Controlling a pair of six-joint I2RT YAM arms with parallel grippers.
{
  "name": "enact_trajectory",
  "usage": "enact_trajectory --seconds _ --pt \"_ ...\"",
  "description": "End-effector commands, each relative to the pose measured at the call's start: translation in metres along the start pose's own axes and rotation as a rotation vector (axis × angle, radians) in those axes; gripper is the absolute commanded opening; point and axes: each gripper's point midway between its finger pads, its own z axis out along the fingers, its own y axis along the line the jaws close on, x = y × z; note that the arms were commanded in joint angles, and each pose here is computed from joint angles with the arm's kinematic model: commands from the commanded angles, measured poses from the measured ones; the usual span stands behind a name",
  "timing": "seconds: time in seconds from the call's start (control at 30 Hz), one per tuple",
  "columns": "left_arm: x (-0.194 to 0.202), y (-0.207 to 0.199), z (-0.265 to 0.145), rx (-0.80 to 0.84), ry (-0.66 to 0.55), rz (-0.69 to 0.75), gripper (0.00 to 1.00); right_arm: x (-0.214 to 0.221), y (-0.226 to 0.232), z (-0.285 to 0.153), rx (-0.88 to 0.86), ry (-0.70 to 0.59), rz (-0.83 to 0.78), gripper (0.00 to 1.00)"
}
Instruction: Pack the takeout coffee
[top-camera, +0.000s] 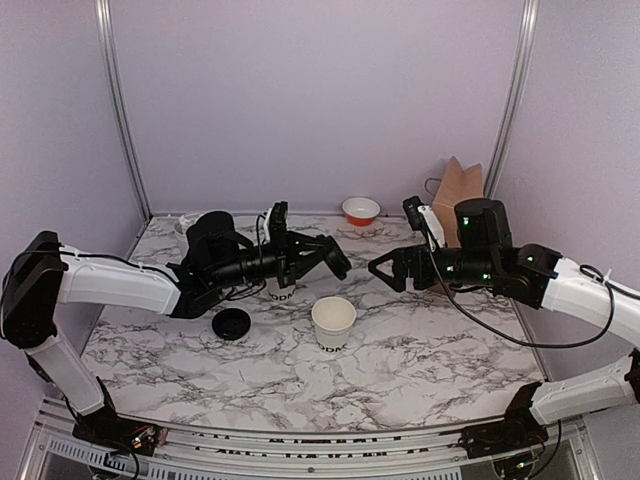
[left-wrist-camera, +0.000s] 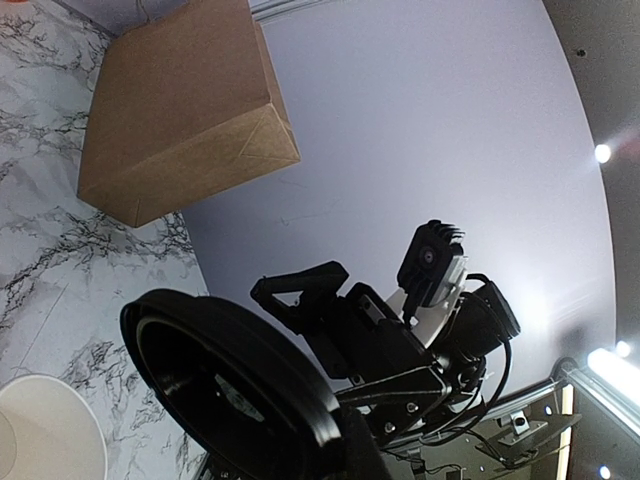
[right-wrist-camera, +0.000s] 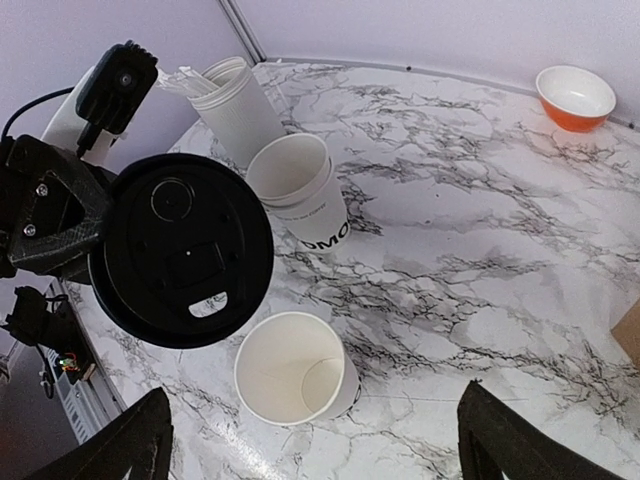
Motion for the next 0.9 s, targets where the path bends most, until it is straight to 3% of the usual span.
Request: enact_trajectory --seconds 0.0,0.33,0.63,0.87 --pt "-0.001 -0.022 0.006 0.078 0.004 0.025 0.0 -0.015 0.005 -0.004 -0.017 -0.025 0.056 0.96" --pt "0.017 -0.009 0.011 0.107 0.03 -0.007 0.0 0.003 -0.001 0.008 -0.021 0.016 0.113 0.95" --pt "0.035 0.018 0.021 0.116 0.066 -0.044 0.0 0.015 -0.036 0.017 0.089 0.042 0.202 0.95" --pt "0.046 0.036 0.016 0.108 0.095 -0.061 0.0 0.024 -0.043 0.024 0.022 0.057 0.287 0.93"
